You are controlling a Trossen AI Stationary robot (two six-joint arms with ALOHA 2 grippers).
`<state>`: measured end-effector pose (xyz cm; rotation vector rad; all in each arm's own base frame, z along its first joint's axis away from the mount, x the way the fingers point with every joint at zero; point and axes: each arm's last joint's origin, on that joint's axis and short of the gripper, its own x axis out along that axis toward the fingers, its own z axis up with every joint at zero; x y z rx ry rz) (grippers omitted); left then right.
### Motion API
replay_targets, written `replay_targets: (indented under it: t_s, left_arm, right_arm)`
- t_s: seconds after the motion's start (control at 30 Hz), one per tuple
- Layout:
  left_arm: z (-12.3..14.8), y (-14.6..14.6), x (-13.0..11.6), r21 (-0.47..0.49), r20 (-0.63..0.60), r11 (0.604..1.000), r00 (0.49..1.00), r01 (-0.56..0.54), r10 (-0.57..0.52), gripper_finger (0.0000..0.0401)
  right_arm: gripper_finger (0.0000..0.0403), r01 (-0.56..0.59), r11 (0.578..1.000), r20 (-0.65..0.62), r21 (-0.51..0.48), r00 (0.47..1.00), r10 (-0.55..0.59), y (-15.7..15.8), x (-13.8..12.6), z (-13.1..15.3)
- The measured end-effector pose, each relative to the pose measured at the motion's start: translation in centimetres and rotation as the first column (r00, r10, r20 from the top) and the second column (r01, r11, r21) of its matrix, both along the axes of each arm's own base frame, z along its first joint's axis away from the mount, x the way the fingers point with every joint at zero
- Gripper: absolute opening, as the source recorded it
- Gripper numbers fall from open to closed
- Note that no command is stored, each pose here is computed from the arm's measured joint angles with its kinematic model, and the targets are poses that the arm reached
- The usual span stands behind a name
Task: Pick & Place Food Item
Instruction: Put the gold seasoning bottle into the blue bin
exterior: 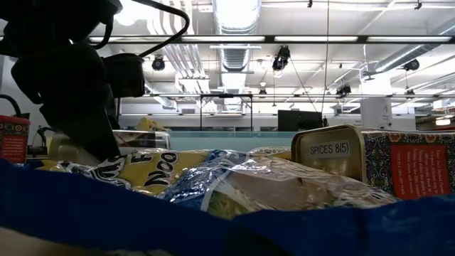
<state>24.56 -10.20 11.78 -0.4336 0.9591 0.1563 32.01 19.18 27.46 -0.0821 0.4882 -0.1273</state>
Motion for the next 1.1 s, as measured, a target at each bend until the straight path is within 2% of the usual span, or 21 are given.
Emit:
replay_targets:
  t_s: [0.17, 0.23, 0.37, 0.53, 0.67, 0.77, 0.93, 1.1]
  left_arm:
    - [0.0, 0.0, 0.0, -0.009, -0.005, 1.000, 1.000, 0.004, -0.004, 0.0386]
    - [0.1, -0.1, 0.0, -0.009, -0.007, 1.000, 1.000, 0.005, -0.005, 0.0396]
    - [0.3, -0.1, 0.1, -0.020, -0.012, 1.000, 1.000, 0.011, -0.011, 0.0385]
    - [0.6, -0.3, -0.2, -0.088, -0.028, 0.996, 0.999, 0.026, -0.029, 0.0369]
    - [0.9, -0.7, -0.8, -0.107, -0.032, 0.993, 0.998, 0.044, -0.047, 0.0367]
    - [1.5, -1.1, -1.2, -0.079, -0.011, 0.996, 0.999, 0.051, -0.052, 0.0367]
    - [2.3, -1.8, -2.4, 0.042, 0.031, 0.999, 1.000, -0.002, 0.001, 0.0367]
    - [1.6, -2.6, -3.9, 0.093, 0.046, 0.995, 0.999, -0.024, 0.019, 0.0367]
  right_arm:
    - [0.0238, 0.000, 1.000, 0.002, 0.001, 1.000, 0.000, 0.0, 0.0, 0.0]
    - [0.0238, 0.000, 1.000, 0.002, 0.001, 1.000, 0.000, 0.0, 0.0, 0.0]
    - [0.0238, 0.000, 1.000, 0.002, 0.001, 1.000, 0.000, 0.0, 0.0, 0.0]
    - [0.0238, -0.001, 1.000, 0.001, 0.001, 1.000, 0.001, 0.0, 0.0, 0.0]
    - [0.0238, -0.002, 1.000, 0.002, 0.002, 1.000, 0.002, 0.0, 0.0, 0.0]
    - [0.0238, -0.003, 1.000, 0.002, 0.004, 1.000, 0.003, 0.0, 0.0, 0.0]
    - [0.0238, -0.003, 1.000, 0.004, 0.005, 1.000, 0.003, 0.0, 0.0, 0.1]
    - [0.0238, -0.013, 1.000, 0.002, 0.017, 1.000, 0.013, 0.1, 0.0, 0.1]
